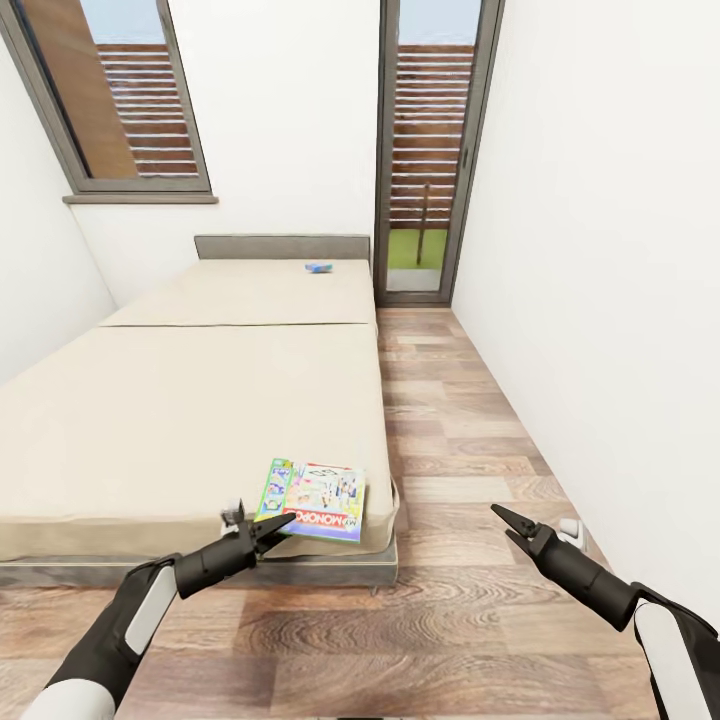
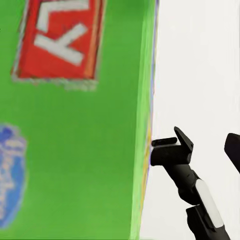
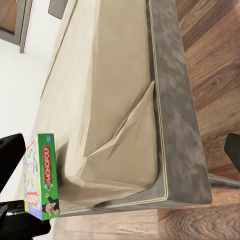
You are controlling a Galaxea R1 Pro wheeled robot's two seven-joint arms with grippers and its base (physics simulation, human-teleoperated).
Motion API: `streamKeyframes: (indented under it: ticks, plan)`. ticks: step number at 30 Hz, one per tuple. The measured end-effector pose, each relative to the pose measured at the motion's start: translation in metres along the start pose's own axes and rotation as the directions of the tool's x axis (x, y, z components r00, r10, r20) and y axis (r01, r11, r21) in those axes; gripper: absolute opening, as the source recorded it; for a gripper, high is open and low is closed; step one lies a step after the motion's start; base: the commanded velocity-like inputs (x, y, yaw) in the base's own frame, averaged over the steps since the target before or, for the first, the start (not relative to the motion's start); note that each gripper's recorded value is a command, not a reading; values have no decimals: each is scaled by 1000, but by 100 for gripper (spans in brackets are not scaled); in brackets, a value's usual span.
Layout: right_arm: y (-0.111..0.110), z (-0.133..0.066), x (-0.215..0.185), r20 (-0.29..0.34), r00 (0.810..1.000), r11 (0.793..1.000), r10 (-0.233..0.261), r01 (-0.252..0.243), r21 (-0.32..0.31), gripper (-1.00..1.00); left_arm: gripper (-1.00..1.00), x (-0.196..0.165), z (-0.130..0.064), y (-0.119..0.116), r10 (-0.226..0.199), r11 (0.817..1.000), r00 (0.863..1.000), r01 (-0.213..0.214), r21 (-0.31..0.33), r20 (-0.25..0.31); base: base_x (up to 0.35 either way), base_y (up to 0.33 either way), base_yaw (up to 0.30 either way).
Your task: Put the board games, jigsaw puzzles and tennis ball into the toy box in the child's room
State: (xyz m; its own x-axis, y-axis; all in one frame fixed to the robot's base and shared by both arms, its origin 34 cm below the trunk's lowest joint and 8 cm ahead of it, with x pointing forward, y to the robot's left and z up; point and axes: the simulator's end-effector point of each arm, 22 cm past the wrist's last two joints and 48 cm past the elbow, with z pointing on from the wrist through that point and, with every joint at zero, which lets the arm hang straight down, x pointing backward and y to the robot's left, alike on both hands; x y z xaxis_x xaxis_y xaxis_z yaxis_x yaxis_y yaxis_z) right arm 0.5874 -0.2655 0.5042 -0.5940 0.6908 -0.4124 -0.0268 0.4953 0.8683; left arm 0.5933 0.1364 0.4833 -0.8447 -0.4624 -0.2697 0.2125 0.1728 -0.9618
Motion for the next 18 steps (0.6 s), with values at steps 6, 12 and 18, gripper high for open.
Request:
streamKeyframes:
  ticks: [6,12,18]
  plan:
    - [0,0,0,0,1000,1000,0,0,0,100,100,-6,2,-4,13,1000,1000,-13,11,14,0,0,0]
    - [0,0,0,1,1000,1000,0,0,0,100,100,-7,2,-4,14,1000,1000,-14,12,16,0,0,0]
    - [0,0,-1,1,1000,1000,0,0,1,100,-100,-7,3,-5,17,1000,1000,-17,13,19,0,0,0]
